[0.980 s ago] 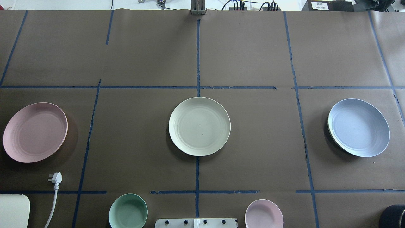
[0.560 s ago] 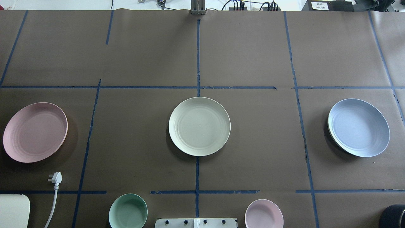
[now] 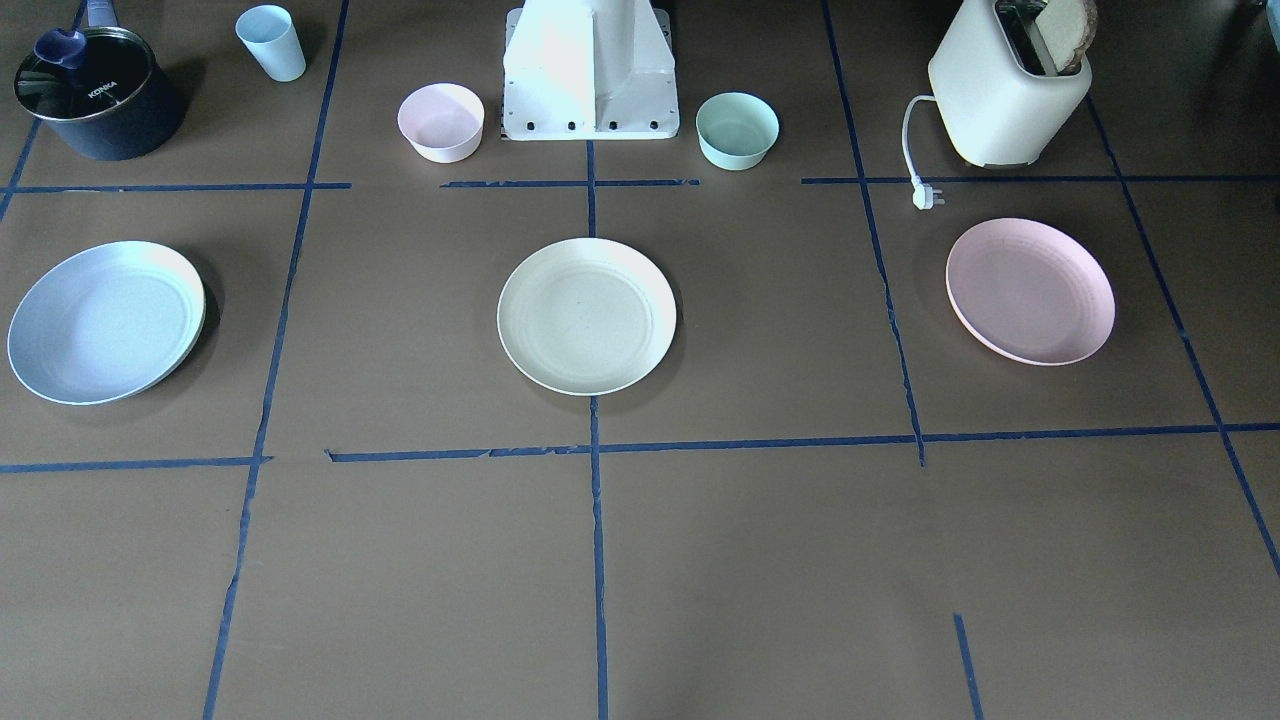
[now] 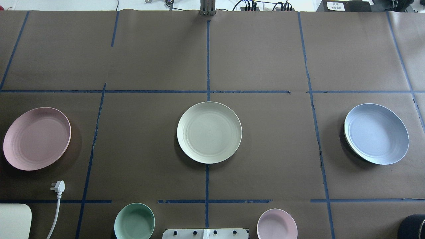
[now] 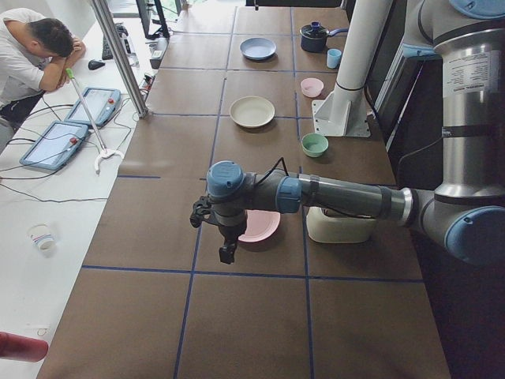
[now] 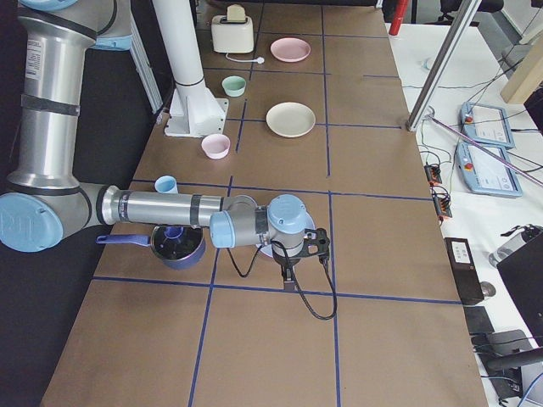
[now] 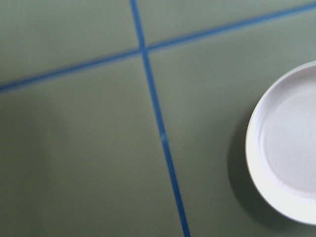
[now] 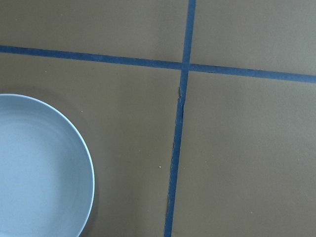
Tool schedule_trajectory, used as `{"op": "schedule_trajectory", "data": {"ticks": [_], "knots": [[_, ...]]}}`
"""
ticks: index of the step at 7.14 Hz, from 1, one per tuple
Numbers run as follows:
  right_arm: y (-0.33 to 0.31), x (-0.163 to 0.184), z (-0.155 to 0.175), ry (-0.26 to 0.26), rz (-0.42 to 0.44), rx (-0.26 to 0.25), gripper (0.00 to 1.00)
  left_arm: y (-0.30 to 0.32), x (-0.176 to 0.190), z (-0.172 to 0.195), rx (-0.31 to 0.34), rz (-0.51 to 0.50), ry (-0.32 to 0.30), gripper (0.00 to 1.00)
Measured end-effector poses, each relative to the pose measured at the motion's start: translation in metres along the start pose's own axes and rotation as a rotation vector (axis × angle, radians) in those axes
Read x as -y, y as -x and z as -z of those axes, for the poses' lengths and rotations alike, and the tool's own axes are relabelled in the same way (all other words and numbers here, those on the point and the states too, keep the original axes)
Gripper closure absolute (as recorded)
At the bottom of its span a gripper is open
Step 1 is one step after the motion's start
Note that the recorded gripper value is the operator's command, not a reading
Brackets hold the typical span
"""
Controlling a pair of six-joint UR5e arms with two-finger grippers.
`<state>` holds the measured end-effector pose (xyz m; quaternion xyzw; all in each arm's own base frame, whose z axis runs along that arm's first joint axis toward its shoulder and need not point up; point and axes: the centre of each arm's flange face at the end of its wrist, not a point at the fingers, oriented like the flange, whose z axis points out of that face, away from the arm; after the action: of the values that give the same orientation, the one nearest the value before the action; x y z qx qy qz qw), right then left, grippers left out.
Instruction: Stack three plates with pink and blue
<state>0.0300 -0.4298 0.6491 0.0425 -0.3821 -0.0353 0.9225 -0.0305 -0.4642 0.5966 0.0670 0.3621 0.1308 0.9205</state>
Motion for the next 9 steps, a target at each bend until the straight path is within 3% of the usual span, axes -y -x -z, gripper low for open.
{"op": "schedule_trajectory", "data": {"ticks": [2, 5, 6, 7, 8, 9], "knots": [[0.000, 0.000, -0.001, 0.001, -0.001, 0.001, 0.00, -0.005, 0.022, -0.043, -0.015, -0.012, -0.058, 0.00], [0.000, 0.000, -0.001, 0.000, 0.001, 0.001, 0.00, -0.058, 0.019, -0.157, -0.133, 0.208, -0.104, 0.00], [0.000, 0.000, -0.001, 0.000, 0.001, 0.001, 0.00, -0.074, 0.011, -0.181, -0.171, 0.253, -0.094, 0.08], [0.000, 0.000, -0.001, 0.001, 0.001, 0.000, 0.00, -0.088, 0.005, -0.195, -0.201, 0.267, -0.083, 0.64], [-0.001, 0.000, -0.001, 0.001, 0.000, 0.000, 0.00, -0.093, 0.001, -0.200, -0.219, 0.266, -0.082, 0.92], [-0.001, -0.001, -0.001, 0.002, 0.000, 0.000, 0.00, -0.094, -0.006, -0.201, -0.231, 0.265, -0.078, 0.98]]}}
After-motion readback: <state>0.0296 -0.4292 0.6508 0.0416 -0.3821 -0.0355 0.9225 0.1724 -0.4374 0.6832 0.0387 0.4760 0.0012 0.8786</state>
